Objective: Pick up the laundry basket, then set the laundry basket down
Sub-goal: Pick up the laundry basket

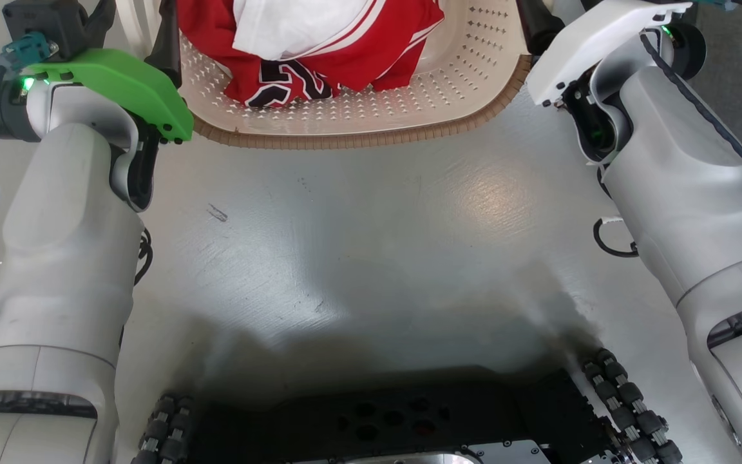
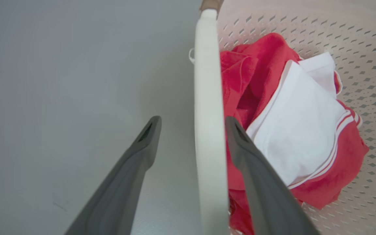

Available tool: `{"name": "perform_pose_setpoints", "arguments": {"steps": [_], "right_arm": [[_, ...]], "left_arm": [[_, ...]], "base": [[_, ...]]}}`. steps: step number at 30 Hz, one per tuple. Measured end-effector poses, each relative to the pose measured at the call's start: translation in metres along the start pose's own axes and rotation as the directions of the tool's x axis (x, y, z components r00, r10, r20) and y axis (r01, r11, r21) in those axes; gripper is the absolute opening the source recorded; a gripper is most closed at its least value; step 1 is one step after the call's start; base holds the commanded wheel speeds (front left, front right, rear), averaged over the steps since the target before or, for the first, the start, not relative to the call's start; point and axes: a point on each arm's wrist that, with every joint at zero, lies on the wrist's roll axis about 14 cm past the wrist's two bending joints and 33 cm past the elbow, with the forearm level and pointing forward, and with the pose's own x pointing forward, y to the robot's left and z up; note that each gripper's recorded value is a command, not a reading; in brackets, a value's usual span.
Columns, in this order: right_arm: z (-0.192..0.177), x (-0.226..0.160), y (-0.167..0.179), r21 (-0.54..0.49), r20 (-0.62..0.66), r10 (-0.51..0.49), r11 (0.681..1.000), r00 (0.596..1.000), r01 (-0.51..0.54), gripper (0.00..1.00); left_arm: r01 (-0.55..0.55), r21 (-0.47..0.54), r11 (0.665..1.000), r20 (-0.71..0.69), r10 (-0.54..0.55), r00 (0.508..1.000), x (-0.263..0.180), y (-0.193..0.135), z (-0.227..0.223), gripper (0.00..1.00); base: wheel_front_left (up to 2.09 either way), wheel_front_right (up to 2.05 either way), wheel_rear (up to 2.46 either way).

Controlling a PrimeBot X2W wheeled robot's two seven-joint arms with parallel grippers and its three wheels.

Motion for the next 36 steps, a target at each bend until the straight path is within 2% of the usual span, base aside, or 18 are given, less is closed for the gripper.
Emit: {"name": "perform_pose_setpoints", "arguments": {"steps": [5,6,7,8,9,10,14,25,36], "right_arm": [[-0.001,0.002,0.001,0.007,-0.008,0.002,1.0,1.0,-0.002,1.0],[-0.002,0.002,0.002,0.009,-0.01,0.005,1.0,1.0,-0.005,1.0],[-0.003,0.002,0.003,0.015,-0.011,0.009,1.0,1.0,-0.009,0.8],[-0.003,0.003,0.005,0.02,-0.012,0.016,1.0,1.0,-0.016,0.47],[-0.004,0.003,0.006,0.023,-0.013,0.018,1.0,1.0,-0.018,0.29],[-0.004,0.003,0.007,0.023,-0.013,0.021,1.0,1.0,-0.021,0.0],[-0.002,0.006,0.018,0.035,-0.006,0.047,0.998,0.999,-0.046,0.0],[0.009,-0.002,0.019,0.024,0.005,0.039,0.999,0.999,-0.039,0.0],[0.028,-0.027,0.029,0.037,0.04,0.04,0.998,0.998,-0.041,0.0]], "left_arm": [[-0.003,-0.004,1.0,-0.016,0.003,1.0,0.0,0.0,-0.004,1.0],[-0.004,-0.006,1.0,-0.018,0.004,1.0,0.0,0.001,-0.004,0.76],[-0.003,-0.01,1.0,-0.019,0.003,1.0,0.0,0.0,-0.004,0.44],[-0.001,-0.011,1.0,-0.019,0.001,1.0,0.001,0.0,-0.004,0.24],[0.002,-0.008,1.0,-0.019,-0.002,1.0,0.001,-0.001,-0.003,0.0],[0.005,-0.007,1.0,-0.019,-0.005,1.0,0.001,-0.003,-0.003,0.0],[0.025,-0.018,1.0,-0.016,-0.025,1.0,0.003,-0.012,-0.002,0.0],[0.031,-0.017,0.999,0.002,-0.031,1.0,-0.005,-0.018,0.009,0.0],[0.042,-0.006,0.999,0.028,-0.042,0.999,-0.025,-0.03,0.03,0.0]], "base": [[0.0,0.0,0.0],[0.0,0.0,0.0],[0.0,0.0,0.0],[0.0,0.0,0.0],[0.0,0.0,0.0],[0.0,0.0,0.0],[0.0,0.0,0.0],[0.0,0.0,0.0],[0.0,0.0,0.0]]}}
